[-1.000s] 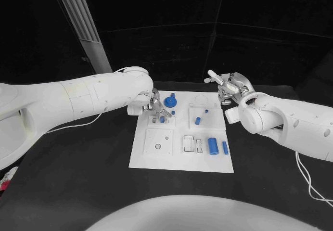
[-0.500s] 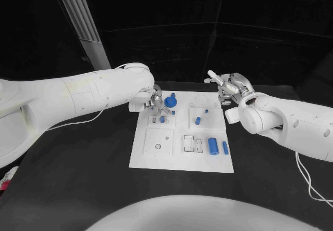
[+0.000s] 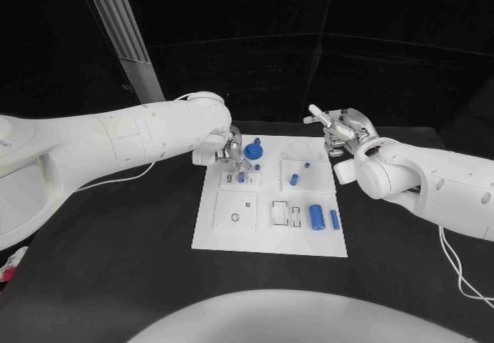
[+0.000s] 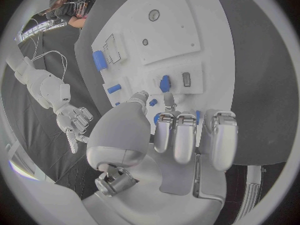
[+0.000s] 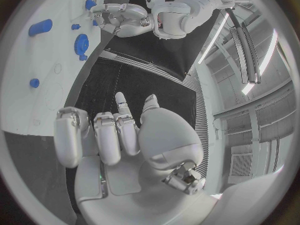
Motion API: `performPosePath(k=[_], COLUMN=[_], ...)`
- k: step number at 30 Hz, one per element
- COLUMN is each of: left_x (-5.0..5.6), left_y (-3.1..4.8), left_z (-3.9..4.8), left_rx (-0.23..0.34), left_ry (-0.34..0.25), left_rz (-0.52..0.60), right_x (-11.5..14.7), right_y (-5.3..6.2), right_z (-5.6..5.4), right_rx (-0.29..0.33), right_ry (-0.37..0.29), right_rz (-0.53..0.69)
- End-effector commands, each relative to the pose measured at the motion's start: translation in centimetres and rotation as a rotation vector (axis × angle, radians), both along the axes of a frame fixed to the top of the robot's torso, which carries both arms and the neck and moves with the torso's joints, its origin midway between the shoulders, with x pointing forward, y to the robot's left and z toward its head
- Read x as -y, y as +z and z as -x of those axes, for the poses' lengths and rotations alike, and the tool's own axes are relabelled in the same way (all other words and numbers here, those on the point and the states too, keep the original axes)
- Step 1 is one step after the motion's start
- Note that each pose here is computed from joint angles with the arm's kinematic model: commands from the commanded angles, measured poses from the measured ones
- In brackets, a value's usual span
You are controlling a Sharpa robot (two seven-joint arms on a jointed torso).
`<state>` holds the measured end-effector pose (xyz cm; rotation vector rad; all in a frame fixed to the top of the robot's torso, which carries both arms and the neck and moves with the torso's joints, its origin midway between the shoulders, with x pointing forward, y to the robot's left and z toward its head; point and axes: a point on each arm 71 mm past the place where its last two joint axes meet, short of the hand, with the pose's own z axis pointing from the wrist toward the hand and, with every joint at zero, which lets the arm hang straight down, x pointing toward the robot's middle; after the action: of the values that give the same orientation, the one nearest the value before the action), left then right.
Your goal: Assemble the parts on the task board
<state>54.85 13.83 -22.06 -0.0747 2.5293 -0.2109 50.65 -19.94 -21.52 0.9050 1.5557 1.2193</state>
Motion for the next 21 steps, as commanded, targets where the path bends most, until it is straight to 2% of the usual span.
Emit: performPosePath(k=[1, 21], left_x=[0.07, 0.11], left_y=[-0.05, -0.39], left_z=[0.12, -0.01], left_rx=[-0.032, -0.065], left_ry=[-0.028, -0.033], left_rz=[-0.028, -0.063], right_x=[-0.05, -0.17], right_y=[0.14, 0.13], right_z=[-0.02, -0.02], right_rx=[0.004, 0.004], right_ry=[0.000, 0.002], right_rz=[-0.004, -0.004])
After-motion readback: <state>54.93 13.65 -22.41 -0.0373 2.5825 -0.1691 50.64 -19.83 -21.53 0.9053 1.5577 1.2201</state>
